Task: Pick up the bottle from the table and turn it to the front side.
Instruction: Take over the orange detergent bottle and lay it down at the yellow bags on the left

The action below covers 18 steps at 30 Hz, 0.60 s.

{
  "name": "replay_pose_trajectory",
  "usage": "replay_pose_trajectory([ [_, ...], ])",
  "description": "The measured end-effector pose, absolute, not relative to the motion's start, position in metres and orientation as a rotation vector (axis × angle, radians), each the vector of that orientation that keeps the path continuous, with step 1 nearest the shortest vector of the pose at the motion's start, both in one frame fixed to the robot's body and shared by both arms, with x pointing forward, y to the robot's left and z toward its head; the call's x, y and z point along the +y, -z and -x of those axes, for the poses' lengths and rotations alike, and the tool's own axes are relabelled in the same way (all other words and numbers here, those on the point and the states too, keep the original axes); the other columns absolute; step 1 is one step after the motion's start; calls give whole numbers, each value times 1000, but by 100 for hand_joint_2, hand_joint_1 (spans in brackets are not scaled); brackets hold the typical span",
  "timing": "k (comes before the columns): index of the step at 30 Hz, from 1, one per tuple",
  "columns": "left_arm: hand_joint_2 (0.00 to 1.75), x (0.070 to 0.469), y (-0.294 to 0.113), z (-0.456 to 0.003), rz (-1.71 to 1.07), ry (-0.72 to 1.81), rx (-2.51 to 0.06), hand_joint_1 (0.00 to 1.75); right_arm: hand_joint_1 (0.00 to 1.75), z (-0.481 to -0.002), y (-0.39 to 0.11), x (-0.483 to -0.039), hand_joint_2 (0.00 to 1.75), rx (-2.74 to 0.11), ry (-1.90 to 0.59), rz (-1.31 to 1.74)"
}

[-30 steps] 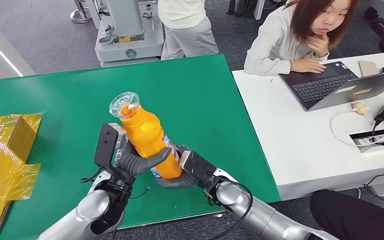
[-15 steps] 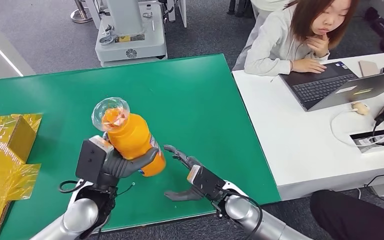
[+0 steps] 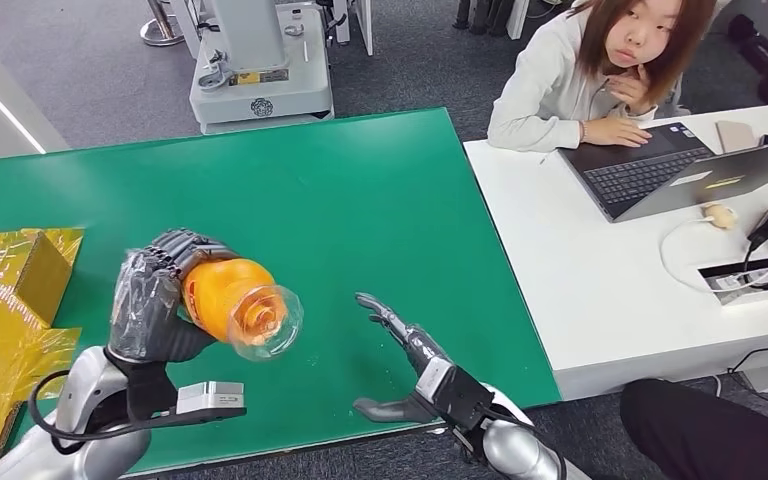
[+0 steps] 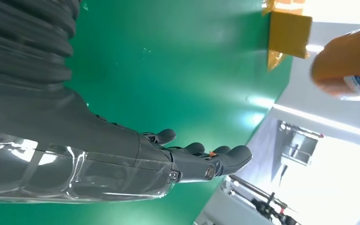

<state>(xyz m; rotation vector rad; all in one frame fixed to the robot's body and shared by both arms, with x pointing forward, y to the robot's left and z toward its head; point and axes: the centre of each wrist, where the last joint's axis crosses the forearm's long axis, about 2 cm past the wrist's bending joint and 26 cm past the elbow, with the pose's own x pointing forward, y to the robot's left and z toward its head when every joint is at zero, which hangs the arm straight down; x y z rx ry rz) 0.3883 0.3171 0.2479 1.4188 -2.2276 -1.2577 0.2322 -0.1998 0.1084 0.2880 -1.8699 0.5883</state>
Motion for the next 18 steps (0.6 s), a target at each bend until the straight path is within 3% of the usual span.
replay_pose_trajectory([
  [10,175,412,-286,-381,-1965,1663,-1845,169,0,-215,-112,-224,175,-1971,-465,-248],
  [18,175,476,-278,-345,-2121,1764,-1497,161,0,-215,-128,-242,175,-2059,-361,-267],
])
